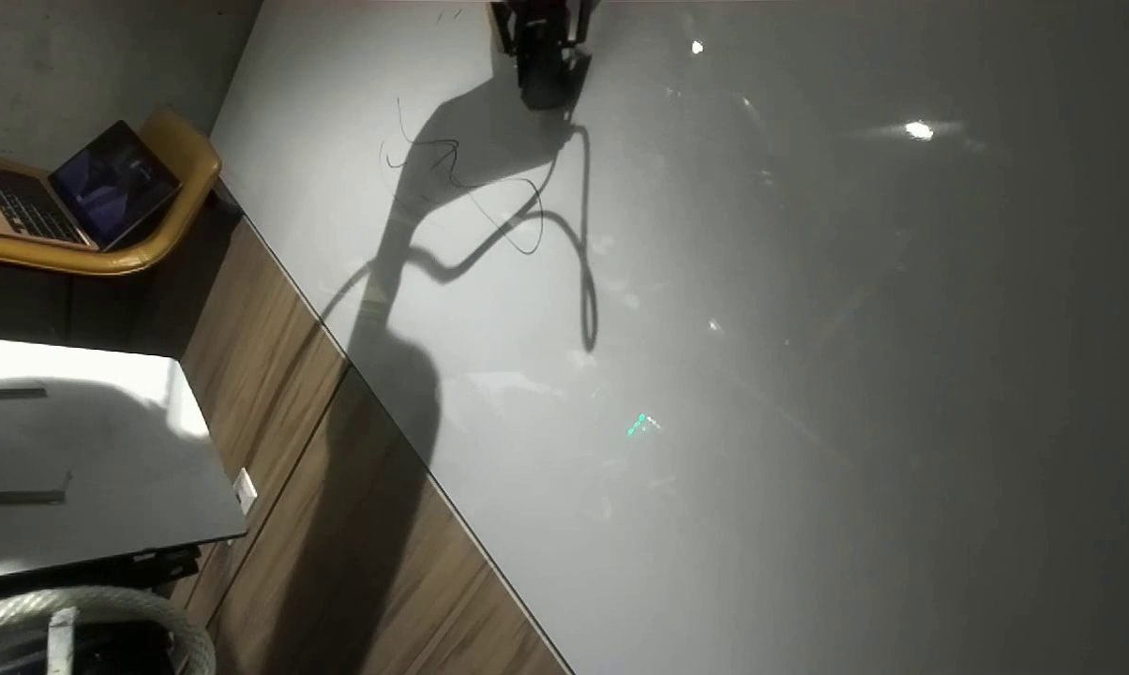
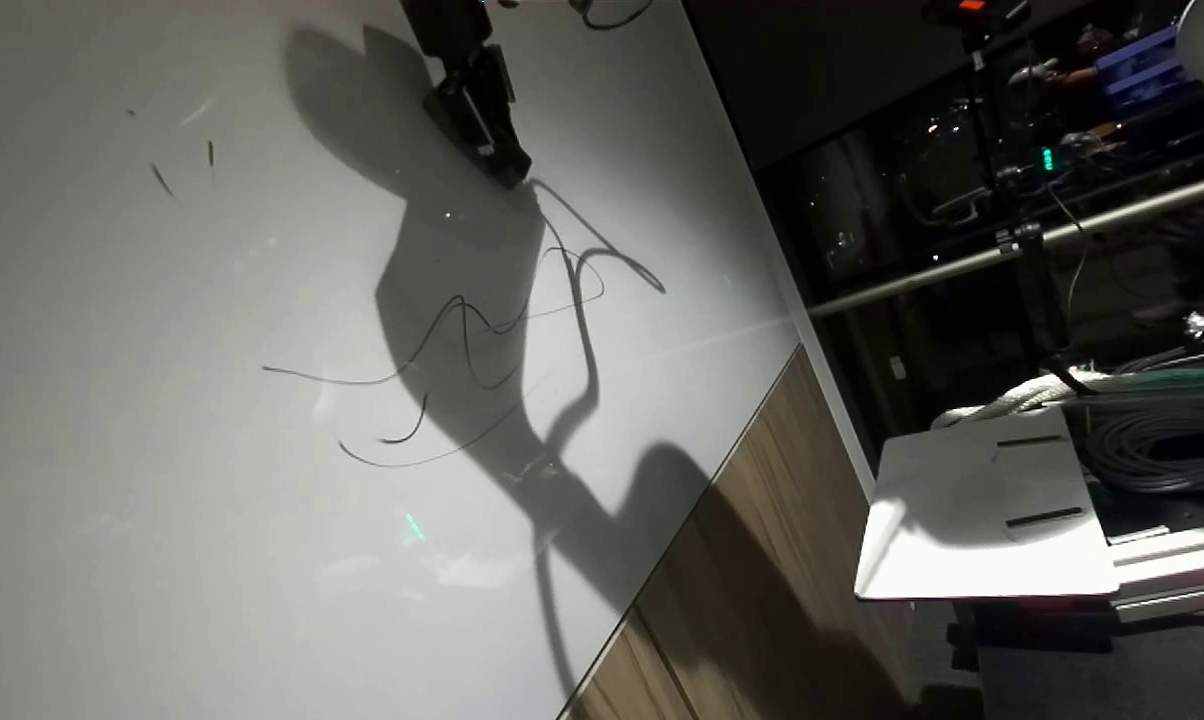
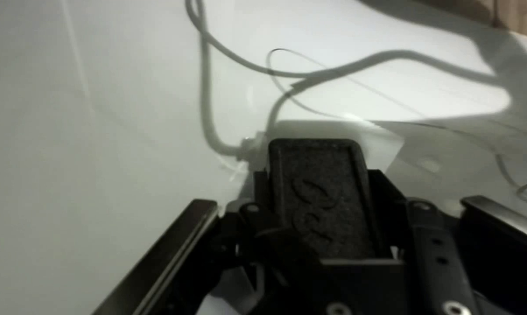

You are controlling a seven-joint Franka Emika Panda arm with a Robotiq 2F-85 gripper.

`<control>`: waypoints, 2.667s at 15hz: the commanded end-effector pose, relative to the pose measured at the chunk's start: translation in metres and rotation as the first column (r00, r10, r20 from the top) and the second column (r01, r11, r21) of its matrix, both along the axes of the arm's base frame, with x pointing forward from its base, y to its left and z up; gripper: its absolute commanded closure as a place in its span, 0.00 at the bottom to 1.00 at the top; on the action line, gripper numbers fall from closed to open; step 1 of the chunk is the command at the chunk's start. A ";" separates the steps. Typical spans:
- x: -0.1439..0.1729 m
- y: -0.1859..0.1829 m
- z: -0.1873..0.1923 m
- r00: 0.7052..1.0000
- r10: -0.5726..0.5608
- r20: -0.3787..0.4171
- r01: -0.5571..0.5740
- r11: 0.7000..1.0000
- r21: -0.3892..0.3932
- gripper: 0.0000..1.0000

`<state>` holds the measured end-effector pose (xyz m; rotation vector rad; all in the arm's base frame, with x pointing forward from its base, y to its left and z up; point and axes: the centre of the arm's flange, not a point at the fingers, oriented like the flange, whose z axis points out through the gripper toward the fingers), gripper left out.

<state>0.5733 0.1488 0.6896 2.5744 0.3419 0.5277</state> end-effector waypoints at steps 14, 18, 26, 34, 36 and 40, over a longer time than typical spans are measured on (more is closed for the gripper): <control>0.006 0.152 0.002 0.992 0.083 -0.096 -0.074 0.993 0.090 0.69; 0.020 0.181 -0.008 0.990 0.113 -0.086 -0.105 0.990 0.093 0.69; 0.037 0.226 -0.017 0.986 0.152 -0.065 -0.146 0.986 0.084 0.69; 0.036 0.231 0.022 0.988 0.152 -0.022 -0.151 0.986 0.072 0.69; 0.035 0.235 0.035 0.989 0.149 -0.006 -0.149 0.987 0.062 0.69; 0.037 0.256 0.049 0.987 0.160 0.009 -0.160 0.985 0.059 0.69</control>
